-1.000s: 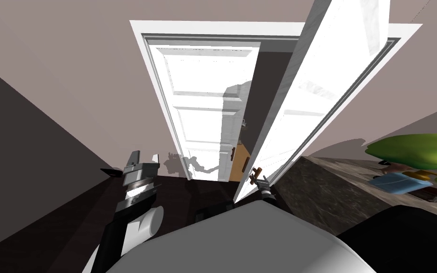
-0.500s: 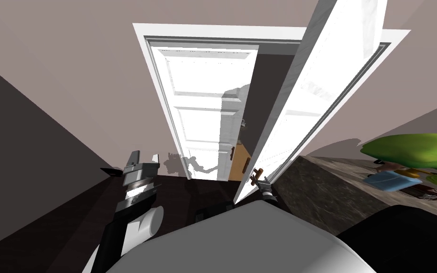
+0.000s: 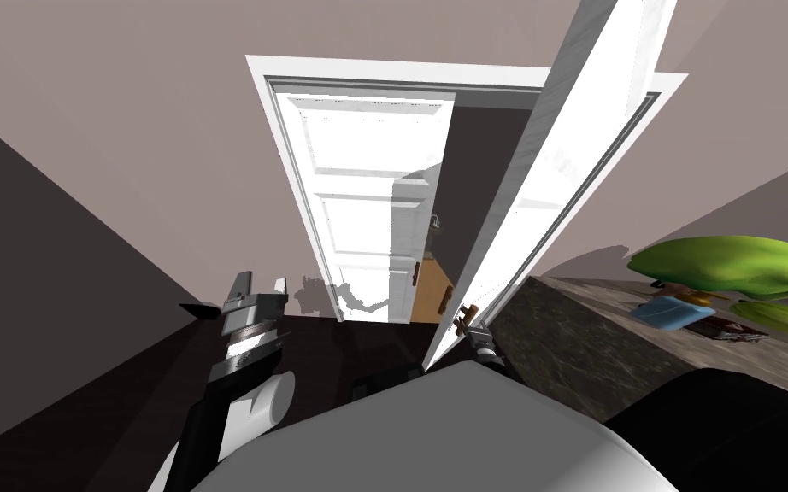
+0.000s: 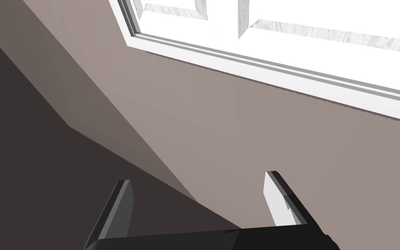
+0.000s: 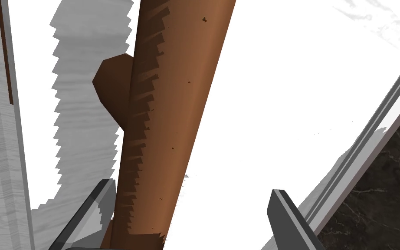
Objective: Pull the door open
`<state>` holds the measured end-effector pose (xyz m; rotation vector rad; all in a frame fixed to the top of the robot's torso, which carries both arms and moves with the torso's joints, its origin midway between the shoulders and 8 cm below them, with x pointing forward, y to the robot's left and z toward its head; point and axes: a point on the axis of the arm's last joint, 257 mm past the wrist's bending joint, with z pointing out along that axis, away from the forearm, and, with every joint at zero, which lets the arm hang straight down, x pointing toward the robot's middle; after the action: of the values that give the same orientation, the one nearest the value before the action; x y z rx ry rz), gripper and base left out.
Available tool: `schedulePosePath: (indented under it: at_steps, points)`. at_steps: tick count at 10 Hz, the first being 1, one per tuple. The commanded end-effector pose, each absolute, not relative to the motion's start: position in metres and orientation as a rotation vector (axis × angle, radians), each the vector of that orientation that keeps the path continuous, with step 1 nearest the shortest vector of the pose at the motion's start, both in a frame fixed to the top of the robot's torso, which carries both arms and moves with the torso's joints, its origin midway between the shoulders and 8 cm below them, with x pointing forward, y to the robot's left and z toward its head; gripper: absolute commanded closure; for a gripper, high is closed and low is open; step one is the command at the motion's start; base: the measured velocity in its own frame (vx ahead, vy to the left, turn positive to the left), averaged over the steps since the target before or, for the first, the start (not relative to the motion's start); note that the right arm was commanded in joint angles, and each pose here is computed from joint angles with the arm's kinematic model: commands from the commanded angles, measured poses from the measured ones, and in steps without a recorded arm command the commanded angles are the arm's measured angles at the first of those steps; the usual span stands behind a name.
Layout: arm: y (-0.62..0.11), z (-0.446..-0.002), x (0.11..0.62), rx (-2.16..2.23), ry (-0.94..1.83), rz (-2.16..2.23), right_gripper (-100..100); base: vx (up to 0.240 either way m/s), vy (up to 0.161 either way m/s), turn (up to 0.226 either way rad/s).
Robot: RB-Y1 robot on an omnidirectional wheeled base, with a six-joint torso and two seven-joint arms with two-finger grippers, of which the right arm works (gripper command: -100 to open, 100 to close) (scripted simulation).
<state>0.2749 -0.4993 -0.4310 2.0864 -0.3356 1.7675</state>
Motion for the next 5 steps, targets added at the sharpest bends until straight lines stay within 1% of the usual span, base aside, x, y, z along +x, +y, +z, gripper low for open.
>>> schedulePosePath:
  at_steps: [1,3,4,5]
  points:
    - [-0.523,-0.436,0.26,2.085,-0.335,1.708,100,-0.003,-0.015,-0.032]
    - [-0.52,-0.432,0.265,2.079,-0.337,1.727,100,0.0,0.0,0.0]
    - [-0.523,-0.436,0.259,2.085,-0.334,1.706,100,0.0,0.0,0.0]
    - [-0.529,-0.438,0.251,2.085,-0.336,1.684,100,-0.055,0.01,0.029]
